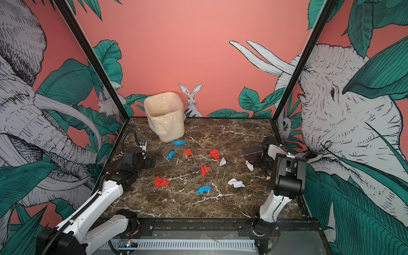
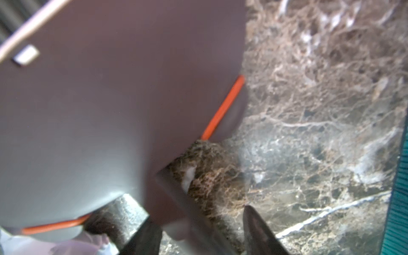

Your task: Sweep away the paper scraps from the table

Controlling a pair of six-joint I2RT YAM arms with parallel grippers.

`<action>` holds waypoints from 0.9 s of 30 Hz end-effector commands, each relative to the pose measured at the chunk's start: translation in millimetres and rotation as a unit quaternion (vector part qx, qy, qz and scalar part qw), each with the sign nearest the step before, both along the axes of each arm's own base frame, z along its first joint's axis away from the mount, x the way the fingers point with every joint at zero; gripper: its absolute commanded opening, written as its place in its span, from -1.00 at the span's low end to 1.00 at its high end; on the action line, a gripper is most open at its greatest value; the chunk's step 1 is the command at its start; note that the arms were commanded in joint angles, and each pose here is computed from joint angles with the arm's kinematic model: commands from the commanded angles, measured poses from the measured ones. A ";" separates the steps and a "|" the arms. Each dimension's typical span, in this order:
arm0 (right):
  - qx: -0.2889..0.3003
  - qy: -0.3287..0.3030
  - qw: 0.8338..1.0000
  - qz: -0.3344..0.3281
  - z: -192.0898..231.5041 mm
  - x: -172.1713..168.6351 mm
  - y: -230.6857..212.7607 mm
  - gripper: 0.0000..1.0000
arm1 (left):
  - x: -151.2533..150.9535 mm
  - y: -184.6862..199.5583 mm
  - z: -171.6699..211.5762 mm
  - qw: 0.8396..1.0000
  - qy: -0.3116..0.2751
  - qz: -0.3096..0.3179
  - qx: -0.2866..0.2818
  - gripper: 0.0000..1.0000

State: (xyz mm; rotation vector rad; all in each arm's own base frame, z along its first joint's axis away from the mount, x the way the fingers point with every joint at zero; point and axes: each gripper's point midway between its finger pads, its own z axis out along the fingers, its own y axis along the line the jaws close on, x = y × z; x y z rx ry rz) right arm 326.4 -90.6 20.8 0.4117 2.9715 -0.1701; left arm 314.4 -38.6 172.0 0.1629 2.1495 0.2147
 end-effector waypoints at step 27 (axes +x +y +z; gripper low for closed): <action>0.027 0.044 0.999 0.012 -16.2 -4.9 7.4 -0.86 | -5.1 1.3 7.6 1.000 -0.005 0.012 -0.003 0.99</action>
